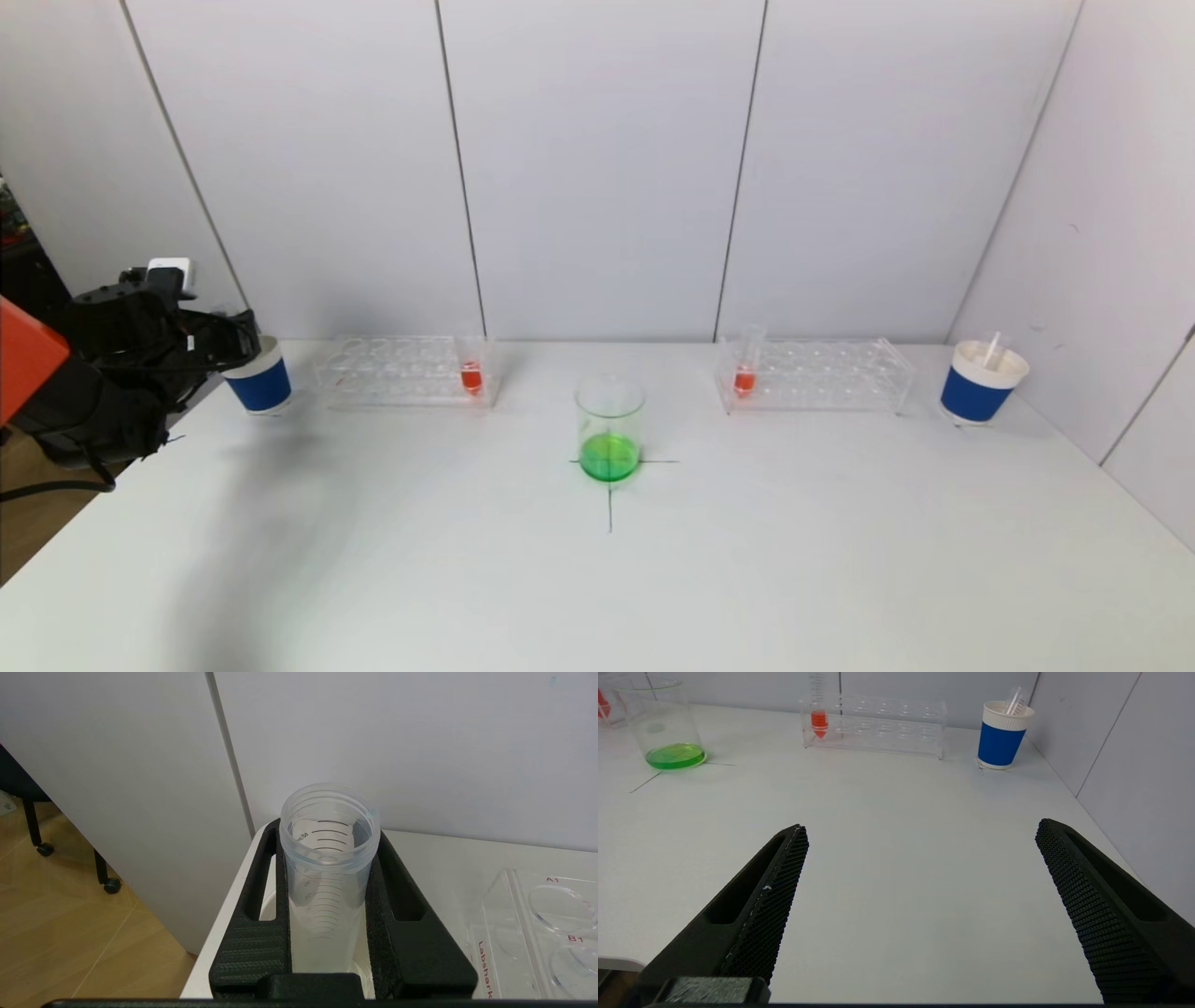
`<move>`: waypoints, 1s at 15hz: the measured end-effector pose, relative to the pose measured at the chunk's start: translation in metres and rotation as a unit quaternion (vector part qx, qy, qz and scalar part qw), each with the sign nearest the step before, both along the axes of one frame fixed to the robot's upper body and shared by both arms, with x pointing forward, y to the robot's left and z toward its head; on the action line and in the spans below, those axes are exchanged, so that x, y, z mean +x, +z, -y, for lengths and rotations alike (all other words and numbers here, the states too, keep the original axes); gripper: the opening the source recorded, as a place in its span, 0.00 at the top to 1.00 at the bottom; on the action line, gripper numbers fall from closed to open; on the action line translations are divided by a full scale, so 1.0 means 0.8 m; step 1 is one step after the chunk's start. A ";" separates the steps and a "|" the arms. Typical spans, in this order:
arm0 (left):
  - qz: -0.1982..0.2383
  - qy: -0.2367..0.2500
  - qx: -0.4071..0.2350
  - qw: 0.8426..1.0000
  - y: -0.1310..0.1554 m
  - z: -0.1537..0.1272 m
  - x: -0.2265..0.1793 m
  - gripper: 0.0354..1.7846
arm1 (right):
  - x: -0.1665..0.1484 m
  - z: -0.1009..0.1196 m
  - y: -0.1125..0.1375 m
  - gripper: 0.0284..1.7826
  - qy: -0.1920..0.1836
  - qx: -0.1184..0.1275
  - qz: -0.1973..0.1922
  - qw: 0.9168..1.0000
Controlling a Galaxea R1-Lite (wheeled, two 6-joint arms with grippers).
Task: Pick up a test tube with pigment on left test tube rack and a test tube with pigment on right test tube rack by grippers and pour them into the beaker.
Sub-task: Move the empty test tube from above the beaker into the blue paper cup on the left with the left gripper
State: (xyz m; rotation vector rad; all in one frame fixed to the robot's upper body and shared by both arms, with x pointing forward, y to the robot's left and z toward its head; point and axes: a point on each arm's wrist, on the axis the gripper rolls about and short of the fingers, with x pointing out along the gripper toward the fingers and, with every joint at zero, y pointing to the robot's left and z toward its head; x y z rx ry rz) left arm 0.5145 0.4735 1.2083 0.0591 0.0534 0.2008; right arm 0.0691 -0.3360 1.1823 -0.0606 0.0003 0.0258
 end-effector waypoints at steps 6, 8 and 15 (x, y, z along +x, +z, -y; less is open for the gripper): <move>-0.007 -0.001 -0.002 1.000 -0.004 0.001 -0.002 0.76 | 0.000 0.000 0.000 0.01 0.000 0.000 0.000 1.000; -0.006 -0.001 -0.002 1.000 -0.004 0.001 -0.002 0.74 | 0.000 0.000 0.000 0.01 0.000 0.000 0.000 1.000; 0.005 -0.002 0.002 1.000 -0.003 0.002 -0.003 0.29 | 0.000 0.000 0.000 0.01 0.000 0.000 0.000 1.000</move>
